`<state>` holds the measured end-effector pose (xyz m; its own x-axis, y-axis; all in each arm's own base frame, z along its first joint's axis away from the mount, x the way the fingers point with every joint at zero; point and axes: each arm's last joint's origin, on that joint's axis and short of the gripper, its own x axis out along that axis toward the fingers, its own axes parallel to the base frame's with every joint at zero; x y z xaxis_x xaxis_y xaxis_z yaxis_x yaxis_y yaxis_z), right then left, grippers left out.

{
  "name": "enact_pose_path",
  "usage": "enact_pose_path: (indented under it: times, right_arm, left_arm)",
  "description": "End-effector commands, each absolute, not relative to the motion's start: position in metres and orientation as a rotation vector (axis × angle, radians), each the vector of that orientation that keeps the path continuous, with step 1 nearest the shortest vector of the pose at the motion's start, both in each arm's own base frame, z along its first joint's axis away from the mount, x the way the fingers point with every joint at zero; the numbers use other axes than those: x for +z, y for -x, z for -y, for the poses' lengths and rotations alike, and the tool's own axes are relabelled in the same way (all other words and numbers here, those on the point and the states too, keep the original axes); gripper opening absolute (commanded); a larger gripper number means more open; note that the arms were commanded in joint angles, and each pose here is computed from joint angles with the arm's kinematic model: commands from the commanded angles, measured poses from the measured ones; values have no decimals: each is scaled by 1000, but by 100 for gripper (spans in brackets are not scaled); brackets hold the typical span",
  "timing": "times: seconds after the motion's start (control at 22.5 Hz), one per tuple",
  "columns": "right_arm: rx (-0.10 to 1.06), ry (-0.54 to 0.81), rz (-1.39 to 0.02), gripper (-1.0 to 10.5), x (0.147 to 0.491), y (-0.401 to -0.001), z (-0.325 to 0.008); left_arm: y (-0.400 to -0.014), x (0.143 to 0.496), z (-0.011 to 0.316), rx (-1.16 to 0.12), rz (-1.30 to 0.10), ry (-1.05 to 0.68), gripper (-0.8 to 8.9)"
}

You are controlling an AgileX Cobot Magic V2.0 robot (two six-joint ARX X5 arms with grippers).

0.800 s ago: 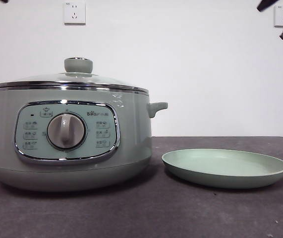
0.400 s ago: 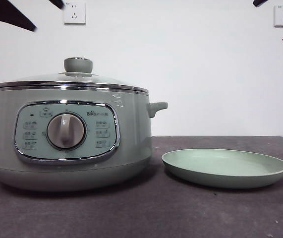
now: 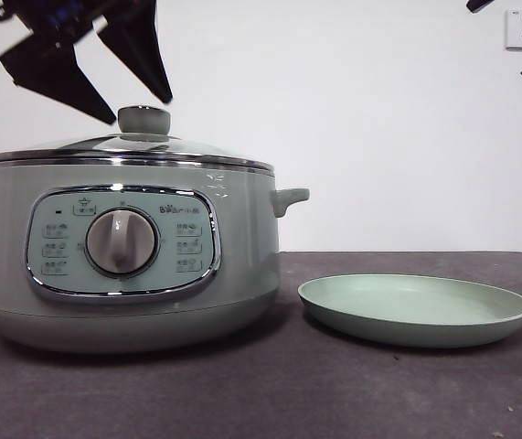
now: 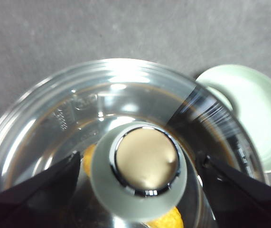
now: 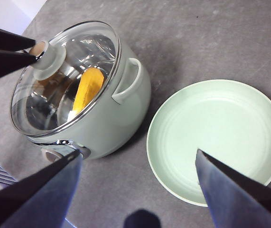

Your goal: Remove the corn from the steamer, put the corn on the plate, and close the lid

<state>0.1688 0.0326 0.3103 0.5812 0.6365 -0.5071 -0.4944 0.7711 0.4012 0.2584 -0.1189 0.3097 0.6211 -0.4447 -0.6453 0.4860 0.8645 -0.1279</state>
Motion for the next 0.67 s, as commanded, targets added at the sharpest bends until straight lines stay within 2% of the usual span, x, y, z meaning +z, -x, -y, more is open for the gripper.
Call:
enact_pose_path:
  times: [0.04,0.22,0.4,0.67]
  right_arm:
    - [670,-226,-673,402,312,-169,-33]
    - [669,-226,-673,402,312,-169,-33]
    - [668,-226,-673,402,312,-169,-33]
    - [668,-253,-645,401,314,-173,-35]
  left_arm:
    - [-265,306,123,-540,-718,-76,408]
    - [-268,299,127,-549,-743,-80,390]
    - [-267,299,130,-571,-734,-109,10]
    - [-266,305,129,-564,-700,-110,-9]
